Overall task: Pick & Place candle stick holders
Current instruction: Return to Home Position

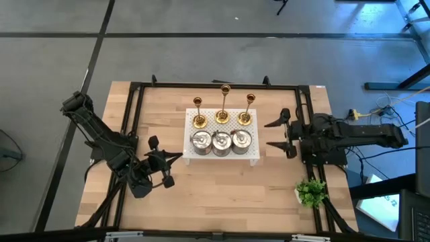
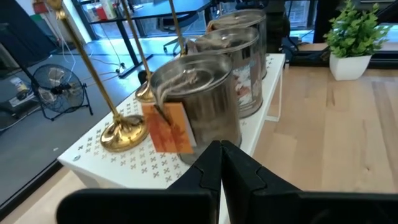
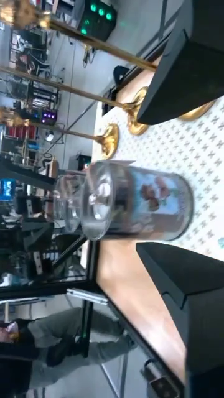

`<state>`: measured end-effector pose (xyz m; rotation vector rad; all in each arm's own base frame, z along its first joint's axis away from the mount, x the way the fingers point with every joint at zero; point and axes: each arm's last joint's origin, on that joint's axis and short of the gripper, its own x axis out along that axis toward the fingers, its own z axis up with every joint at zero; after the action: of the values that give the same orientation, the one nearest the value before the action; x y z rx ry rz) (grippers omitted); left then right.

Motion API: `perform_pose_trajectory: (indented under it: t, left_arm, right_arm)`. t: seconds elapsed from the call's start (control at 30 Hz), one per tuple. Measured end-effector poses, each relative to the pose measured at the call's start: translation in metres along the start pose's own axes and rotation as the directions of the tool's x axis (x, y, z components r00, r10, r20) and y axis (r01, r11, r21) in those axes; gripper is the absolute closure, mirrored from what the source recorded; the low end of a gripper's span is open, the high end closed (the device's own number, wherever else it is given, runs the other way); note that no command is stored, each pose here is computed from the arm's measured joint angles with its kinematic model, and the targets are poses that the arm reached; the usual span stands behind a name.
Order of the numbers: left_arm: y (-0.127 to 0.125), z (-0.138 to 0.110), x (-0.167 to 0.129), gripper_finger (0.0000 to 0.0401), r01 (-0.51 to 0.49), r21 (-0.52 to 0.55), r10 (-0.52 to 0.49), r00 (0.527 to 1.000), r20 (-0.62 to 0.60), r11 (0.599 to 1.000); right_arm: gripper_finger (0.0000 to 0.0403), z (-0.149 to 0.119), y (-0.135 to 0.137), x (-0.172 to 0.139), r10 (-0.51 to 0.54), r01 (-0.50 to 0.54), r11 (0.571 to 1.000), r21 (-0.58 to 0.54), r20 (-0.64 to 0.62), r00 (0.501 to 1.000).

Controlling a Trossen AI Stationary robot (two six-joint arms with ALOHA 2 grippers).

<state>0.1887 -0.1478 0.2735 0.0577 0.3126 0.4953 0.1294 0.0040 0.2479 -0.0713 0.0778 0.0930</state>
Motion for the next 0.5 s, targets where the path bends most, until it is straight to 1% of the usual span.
perform_pose_trajectory:
  t: [0.27, 0.5]
  left_arm:
    - [0.001, -0.001, 0.002, 0.0399, -0.003, -0.018, 0.002, 1.0, -0.007, 1.0]
    - [0.001, -0.001, 0.002, 0.04, 0.0, -0.018, 0.0, 1.0, -0.008, 1.0]
  right_arm:
    - [0.0075, -0.024, -0.006, -0.003, -0.039, 0.039, 0.999, 0.013, -0.023, 0.999]
    - [0.0075, -0.045, -0.01, -0.006, -0.09, 0.09, 0.996, 0.019, 0.001, 0.996]
